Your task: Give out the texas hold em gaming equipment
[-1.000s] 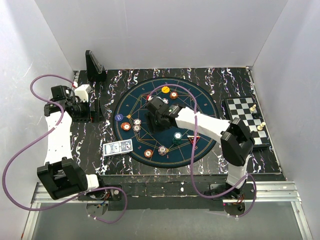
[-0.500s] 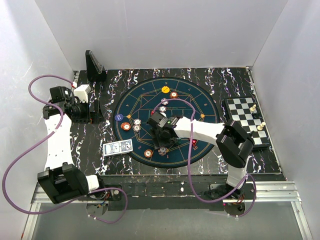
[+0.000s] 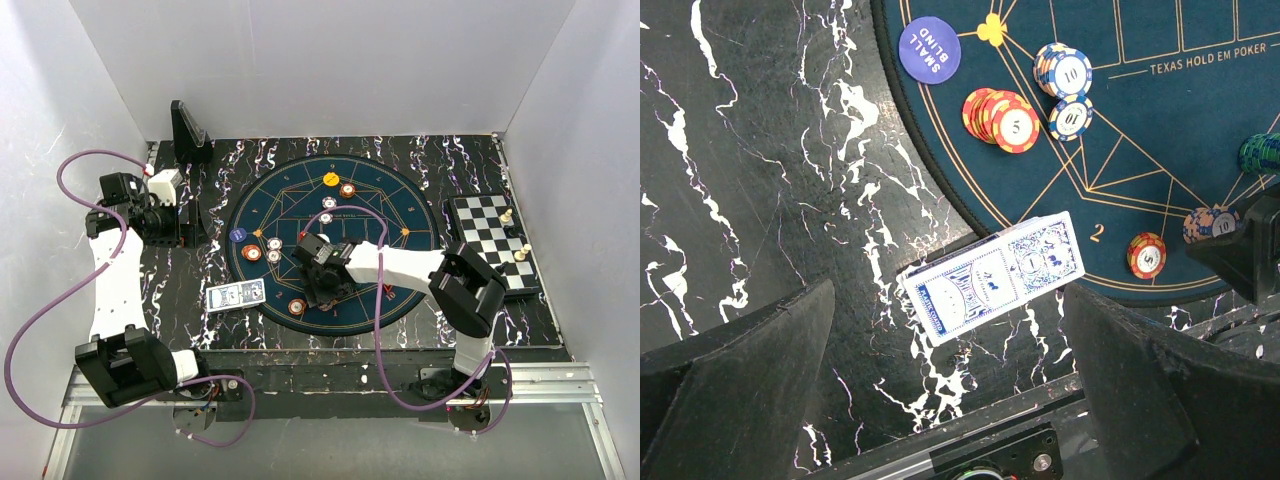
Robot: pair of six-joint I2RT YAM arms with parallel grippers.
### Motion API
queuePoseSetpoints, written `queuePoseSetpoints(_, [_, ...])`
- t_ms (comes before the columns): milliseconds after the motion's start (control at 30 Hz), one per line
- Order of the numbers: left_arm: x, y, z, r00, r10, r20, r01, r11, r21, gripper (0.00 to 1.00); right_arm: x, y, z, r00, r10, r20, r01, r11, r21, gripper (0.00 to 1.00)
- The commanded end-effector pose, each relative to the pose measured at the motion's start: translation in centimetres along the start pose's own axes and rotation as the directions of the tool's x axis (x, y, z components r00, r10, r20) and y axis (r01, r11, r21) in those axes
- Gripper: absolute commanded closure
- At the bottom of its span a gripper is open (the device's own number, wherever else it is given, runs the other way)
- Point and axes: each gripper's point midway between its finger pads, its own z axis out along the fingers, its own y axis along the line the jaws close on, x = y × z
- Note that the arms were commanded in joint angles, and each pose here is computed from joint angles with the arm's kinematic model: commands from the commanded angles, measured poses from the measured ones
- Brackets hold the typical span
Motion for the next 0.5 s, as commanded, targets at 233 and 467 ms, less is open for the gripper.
queuePoseSetpoints(233, [-0.6,-0.3,-0.6,0.999,0.025,0.039,-0.025,1.0,0.002,0.0,1.2,0.0,1.3,0.999,0.009,-0.043,-0.008,1.0,0.013,0.39])
queuePoseSetpoints(467, [-0.4,-0.2,-0.7,0.999,0.03,0.037,-0.03,1.0,-0.002,0.0,1.2,-0.1,1.3,0.999,0.002,-0.039,-0.001,1.0,0.031,0.54])
